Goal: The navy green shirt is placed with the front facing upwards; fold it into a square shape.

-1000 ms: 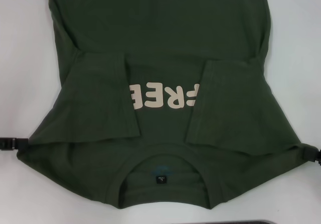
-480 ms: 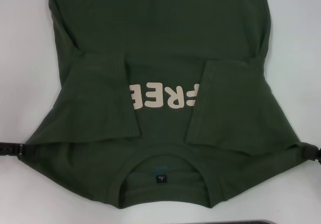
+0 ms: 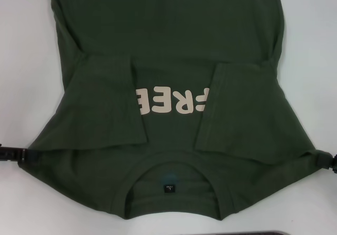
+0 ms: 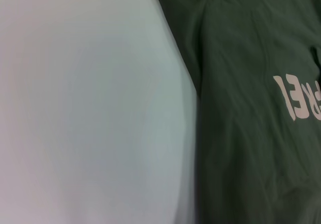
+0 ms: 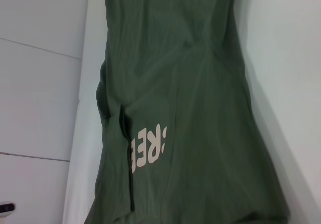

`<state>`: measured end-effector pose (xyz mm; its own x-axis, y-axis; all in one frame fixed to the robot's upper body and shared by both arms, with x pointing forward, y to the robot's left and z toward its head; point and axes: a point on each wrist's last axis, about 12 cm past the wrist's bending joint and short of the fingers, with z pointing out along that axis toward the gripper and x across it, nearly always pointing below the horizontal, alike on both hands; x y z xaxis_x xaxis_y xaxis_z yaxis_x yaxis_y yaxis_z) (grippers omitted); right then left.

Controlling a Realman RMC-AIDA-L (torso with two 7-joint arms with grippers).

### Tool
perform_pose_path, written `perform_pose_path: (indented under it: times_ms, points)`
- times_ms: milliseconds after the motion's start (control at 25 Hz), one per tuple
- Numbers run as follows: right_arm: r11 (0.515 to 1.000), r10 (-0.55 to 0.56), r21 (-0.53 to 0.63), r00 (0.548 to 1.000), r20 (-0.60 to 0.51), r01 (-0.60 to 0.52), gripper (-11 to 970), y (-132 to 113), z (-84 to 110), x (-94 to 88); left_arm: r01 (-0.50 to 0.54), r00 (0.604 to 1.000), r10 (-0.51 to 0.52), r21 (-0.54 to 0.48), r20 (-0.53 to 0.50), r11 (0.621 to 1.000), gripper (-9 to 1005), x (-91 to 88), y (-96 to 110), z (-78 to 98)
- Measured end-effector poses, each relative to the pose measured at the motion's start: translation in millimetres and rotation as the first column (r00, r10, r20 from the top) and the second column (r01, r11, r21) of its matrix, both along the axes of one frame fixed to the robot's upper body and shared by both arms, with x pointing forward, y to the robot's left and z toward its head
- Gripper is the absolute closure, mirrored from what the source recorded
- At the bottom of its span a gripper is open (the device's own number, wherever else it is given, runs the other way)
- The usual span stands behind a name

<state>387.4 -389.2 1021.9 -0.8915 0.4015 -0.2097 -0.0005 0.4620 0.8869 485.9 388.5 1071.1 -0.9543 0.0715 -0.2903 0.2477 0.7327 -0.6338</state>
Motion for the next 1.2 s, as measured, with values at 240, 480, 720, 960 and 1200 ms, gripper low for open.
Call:
perform_pose_path:
  times_ms: [240, 480, 720, 960, 1200]
  points:
    - [1.000, 0.000, -0.002, 1.000, 0.001, 0.000, 912, -1.0, 0.5, 0.1, -0.007, 1.000, 0.007, 0.013, -0.004, 1.000, 396, 0.5, 0.8, -1.3]
    - [1.000, -0.002, -0.003, 1.000, 0.003, 0.002, 912, -2.1, 1.7, 1.5, -0.038, 0.999, 0.039, 0.027, -0.014, 0.999, 614, 1.4, 1.6, -5.5]
    - [1.000, -0.005, -0.002, 1.000, 0.008, 0.005, 911, -2.9, 3.0, 3.4, -0.025, 0.999, 0.026, 0.012, -0.022, 1.000, 805, 0.4, -1.1, -6.8]
    - [1.000, -0.001, 0.002, 1.000, 0.013, 0.001, 910, -2.4, 4.2, 4.9, -0.012, 1.000, 0.012, -0.007, -0.022, 1.000, 919, -1.2, -2.9, -6.7]
    - [1.000, -0.001, 0.003, 1.000, 0.015, 0.001, 911, -2.2, 4.3, 5.1, 0.001, 1.000, -0.001, -0.021, -0.022, 1.000, 996, -2.2, -5.0, -8.0]
